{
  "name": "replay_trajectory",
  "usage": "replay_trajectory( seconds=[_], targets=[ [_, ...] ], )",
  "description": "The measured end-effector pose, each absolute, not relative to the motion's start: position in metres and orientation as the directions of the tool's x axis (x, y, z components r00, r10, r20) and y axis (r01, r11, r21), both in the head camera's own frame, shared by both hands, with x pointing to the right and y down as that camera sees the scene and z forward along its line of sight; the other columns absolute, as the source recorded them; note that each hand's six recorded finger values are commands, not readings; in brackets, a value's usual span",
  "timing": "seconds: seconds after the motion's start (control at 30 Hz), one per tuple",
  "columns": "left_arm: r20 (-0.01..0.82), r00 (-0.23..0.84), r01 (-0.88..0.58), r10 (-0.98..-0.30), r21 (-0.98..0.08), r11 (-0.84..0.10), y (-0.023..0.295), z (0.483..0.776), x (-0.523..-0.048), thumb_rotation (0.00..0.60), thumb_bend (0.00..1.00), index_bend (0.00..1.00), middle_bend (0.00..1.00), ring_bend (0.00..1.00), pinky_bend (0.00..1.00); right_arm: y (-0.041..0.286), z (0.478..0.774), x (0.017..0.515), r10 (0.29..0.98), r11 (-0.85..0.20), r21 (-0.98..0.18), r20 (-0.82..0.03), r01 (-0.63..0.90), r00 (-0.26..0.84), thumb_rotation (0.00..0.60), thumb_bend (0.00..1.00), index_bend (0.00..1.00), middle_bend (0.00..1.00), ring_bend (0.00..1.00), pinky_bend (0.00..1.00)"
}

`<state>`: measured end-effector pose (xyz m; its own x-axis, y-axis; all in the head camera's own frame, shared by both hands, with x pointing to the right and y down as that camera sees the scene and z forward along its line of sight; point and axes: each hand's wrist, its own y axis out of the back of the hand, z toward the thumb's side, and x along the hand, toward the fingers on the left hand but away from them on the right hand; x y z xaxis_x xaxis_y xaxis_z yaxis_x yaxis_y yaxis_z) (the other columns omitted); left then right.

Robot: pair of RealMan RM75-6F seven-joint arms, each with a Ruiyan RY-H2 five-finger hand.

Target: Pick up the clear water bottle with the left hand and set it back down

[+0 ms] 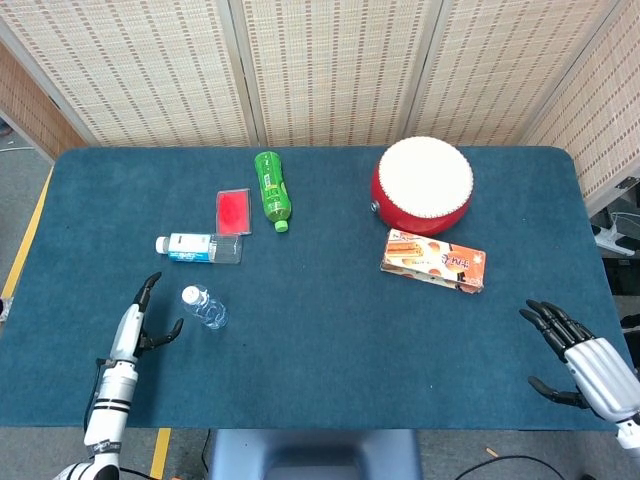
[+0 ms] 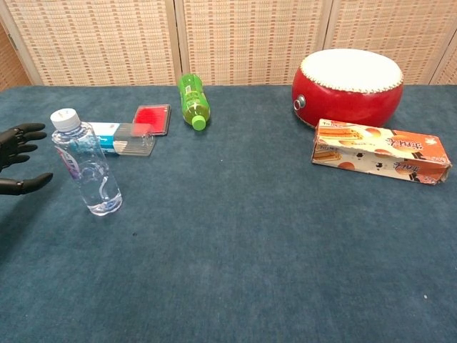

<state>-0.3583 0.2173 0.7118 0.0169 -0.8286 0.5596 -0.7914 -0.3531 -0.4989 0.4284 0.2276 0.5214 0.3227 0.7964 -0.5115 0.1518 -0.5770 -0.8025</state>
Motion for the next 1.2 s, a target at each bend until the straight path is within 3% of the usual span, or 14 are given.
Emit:
replay_trajectory(
  seconds=[0.5, 0.93, 1.2],
  targets=[
    [0.495, -0.009, -0.879, -0.869, -0.419, -0.229, 0.211, 0.725, -0.324, 0.600, 0.37, 0.00, 0.04, 0.02, 0.02, 0.227, 0.523, 0.428, 0.789, -0.588, -0.795, -0.523, 0.148, 0.322, 0.600, 0.17, 0.00, 0.00, 0.00, 0.21],
    [0.606, 0.137, -0.823, -0.784, -0.372, -0.430, 0.222, 0.726, -0.323, 0.600, 0.37, 0.01, 0.07, 0.02, 0.01, 0.227, 0.523, 0.428, 0.789, -0.589, -0.795, -0.525, 0.149, 0.320, 0.600, 0.17, 0.00, 0.00, 0.00, 0.21],
    [0.610, 0.175, -0.835, -0.773, -0.324, -0.445, 0.222, 0.717, -0.316, 0.600, 0.37, 0.00, 0.07, 0.02, 0.01, 0.227, 0.525, 0.427, 0.786, -0.593, -0.793, -0.530, 0.143, 0.319, 0.600, 0.17, 0.00, 0.00, 0.00, 0.21]
  ],
)
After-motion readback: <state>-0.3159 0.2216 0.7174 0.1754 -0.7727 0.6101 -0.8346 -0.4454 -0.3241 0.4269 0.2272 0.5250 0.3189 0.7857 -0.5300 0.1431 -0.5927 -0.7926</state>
